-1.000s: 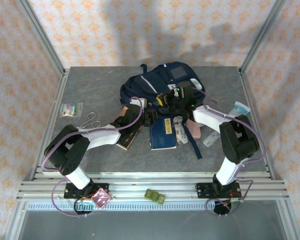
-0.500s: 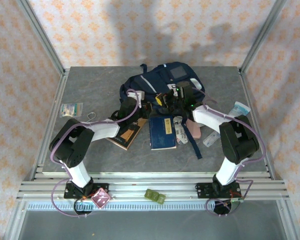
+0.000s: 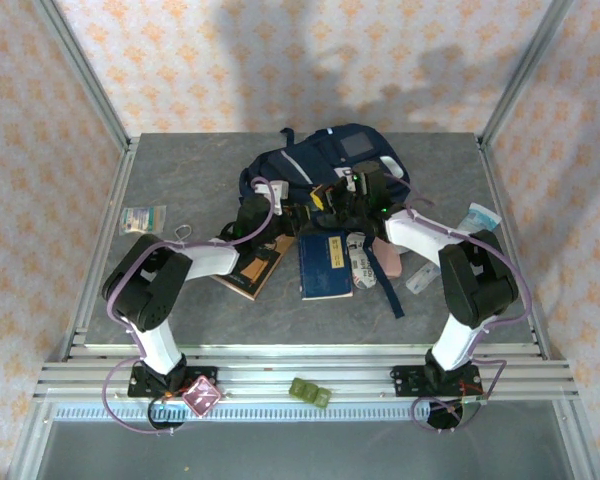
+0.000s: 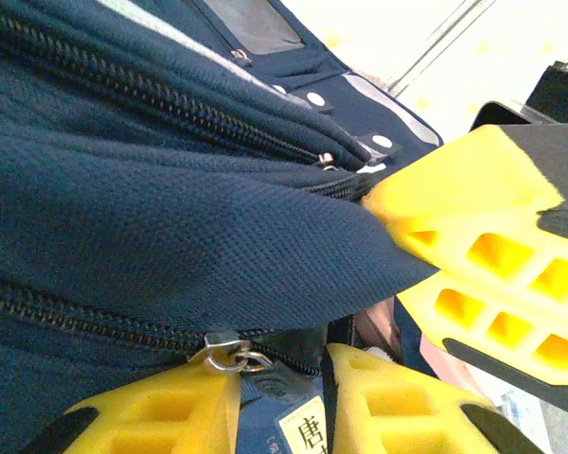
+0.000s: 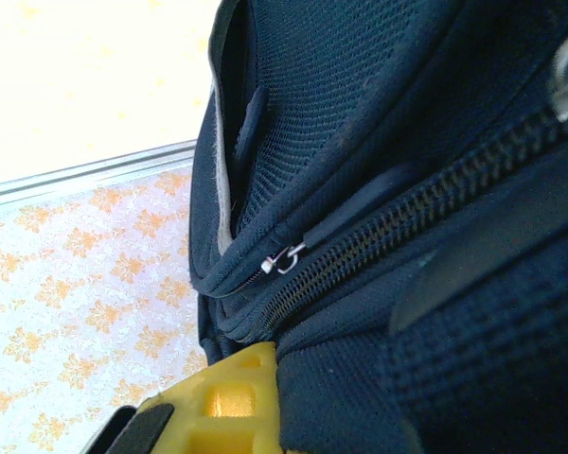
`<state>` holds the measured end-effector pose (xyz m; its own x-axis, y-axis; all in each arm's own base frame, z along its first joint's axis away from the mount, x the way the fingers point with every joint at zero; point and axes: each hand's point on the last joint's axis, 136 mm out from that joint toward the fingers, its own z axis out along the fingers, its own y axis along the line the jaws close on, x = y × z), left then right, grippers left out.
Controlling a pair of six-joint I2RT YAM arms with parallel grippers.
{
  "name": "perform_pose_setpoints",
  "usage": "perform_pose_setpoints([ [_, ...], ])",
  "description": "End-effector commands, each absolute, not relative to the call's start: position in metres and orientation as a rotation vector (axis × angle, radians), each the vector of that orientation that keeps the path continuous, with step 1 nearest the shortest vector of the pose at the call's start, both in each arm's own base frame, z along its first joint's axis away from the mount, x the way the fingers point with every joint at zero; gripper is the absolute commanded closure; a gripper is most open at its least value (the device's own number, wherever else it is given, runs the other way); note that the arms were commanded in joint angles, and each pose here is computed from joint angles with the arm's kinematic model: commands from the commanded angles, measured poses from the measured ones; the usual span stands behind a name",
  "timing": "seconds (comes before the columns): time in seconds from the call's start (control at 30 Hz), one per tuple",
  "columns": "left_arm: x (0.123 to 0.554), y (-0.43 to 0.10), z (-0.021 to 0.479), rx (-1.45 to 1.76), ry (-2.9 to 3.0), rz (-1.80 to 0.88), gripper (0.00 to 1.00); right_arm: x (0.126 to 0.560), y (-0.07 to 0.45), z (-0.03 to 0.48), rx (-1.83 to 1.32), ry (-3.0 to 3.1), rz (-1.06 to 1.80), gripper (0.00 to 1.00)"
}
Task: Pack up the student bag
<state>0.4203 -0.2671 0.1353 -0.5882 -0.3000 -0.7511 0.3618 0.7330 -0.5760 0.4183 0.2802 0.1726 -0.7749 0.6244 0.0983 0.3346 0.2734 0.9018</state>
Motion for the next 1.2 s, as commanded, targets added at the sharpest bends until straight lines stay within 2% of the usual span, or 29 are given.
perform_pose_setpoints([
  [0.0,0.424,-0.275,0.141,0.059,1.965,-0.949,0.69,0.426,0.296,0.236,0.715,2.13,1.654,1.0],
  [0.07,0.424,-0.277,0.137,0.058,1.972,-0.929,0.57,0.427,0.296,0.238,0.712,2.127,1.653,1.0],
  [0.13,0.423,-0.277,0.133,0.041,1.98,-0.912,0.53,0.428,0.296,0.239,0.709,2.125,1.653,1.0],
  [0.2,0.422,-0.275,0.131,0.017,1.977,-0.91,0.52,0.428,0.296,0.238,0.712,2.127,1.654,1.0],
  [0.3,0.423,-0.269,0.126,-0.015,1.984,-0.881,0.64,0.428,0.297,0.238,0.71,2.126,1.656,1.0],
  [0.33,0.424,-0.269,0.126,-0.013,1.986,-0.876,0.75,0.428,0.297,0.238,0.71,2.125,1.655,1.0],
  [0.37,0.424,-0.268,0.128,-0.01,1.983,-0.873,0.81,0.428,0.296,0.239,0.709,2.124,1.656,1.0],
  [0.4,0.424,-0.267,0.13,-0.01,1.979,-0.873,0.84,0.427,0.296,0.238,0.708,2.127,1.654,1.0],
  [0.5,0.424,-0.264,0.135,0.001,1.983,-0.863,1.0,0.426,0.295,0.237,0.712,2.13,1.643,1.0],
  [1.07,0.401,-0.182,0.107,-0.056,2.159,-0.565,1.0,0.425,0.259,0.205,0.774,2.149,1.516,1.0],
  [1.17,0.402,-0.181,0.111,-0.044,2.151,-0.556,1.0,0.422,0.258,0.204,0.772,2.151,1.522,1.0],
])
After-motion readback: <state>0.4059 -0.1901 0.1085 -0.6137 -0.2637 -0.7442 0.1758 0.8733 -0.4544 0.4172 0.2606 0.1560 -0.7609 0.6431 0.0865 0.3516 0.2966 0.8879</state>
